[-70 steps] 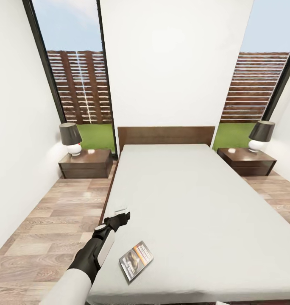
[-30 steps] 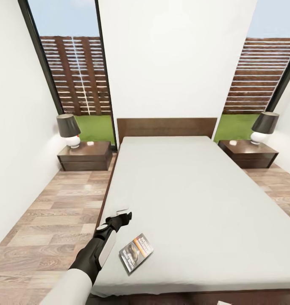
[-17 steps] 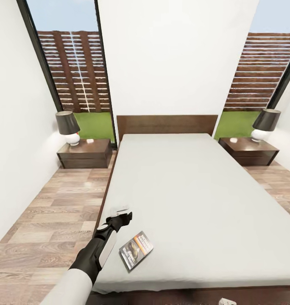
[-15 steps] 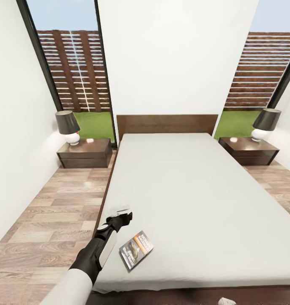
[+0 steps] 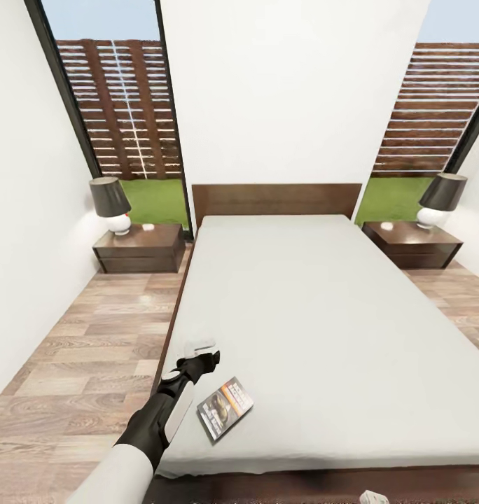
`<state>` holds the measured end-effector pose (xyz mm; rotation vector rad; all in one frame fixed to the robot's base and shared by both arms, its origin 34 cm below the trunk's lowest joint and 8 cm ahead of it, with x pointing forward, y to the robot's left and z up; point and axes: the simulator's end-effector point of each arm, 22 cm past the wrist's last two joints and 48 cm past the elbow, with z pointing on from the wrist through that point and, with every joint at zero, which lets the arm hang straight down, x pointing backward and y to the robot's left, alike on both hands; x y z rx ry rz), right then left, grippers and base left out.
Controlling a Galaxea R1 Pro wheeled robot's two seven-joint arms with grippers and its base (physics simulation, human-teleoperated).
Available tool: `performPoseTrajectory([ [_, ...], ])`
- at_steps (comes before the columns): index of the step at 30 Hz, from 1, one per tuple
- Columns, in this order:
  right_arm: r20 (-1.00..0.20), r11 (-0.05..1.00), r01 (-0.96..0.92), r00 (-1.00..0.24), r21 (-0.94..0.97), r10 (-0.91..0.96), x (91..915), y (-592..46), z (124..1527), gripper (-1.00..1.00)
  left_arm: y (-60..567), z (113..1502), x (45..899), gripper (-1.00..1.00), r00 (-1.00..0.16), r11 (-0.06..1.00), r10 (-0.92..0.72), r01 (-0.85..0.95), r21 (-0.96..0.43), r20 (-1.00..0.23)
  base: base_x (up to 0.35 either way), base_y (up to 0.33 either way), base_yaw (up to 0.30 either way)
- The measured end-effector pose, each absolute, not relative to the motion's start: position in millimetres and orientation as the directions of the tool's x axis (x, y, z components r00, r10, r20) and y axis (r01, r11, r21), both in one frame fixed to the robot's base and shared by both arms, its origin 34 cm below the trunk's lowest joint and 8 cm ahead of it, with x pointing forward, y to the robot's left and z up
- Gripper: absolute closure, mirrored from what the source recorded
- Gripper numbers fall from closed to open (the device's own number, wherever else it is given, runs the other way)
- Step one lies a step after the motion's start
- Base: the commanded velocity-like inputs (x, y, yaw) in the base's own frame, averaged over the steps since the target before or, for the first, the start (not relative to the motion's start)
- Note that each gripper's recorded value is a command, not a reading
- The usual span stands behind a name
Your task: In the bedroom, move the book from the bed onto either nightstand, and place the two sandals side by side next to the bed.
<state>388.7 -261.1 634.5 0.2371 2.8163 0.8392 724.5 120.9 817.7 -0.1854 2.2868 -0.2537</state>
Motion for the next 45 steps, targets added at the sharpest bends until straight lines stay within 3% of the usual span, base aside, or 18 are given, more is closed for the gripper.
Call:
performPoseTrajectory([
  [45,-0.116,0.830,0.109,-0.972,0.547,0.203,388.0,-261.9,595.2,-1.00,111.0,772.0,727.3,-1.00,-0.682,0.973,-0.185,-0.025,-0.231,-0.708,0.000,0.000,0.000],
])
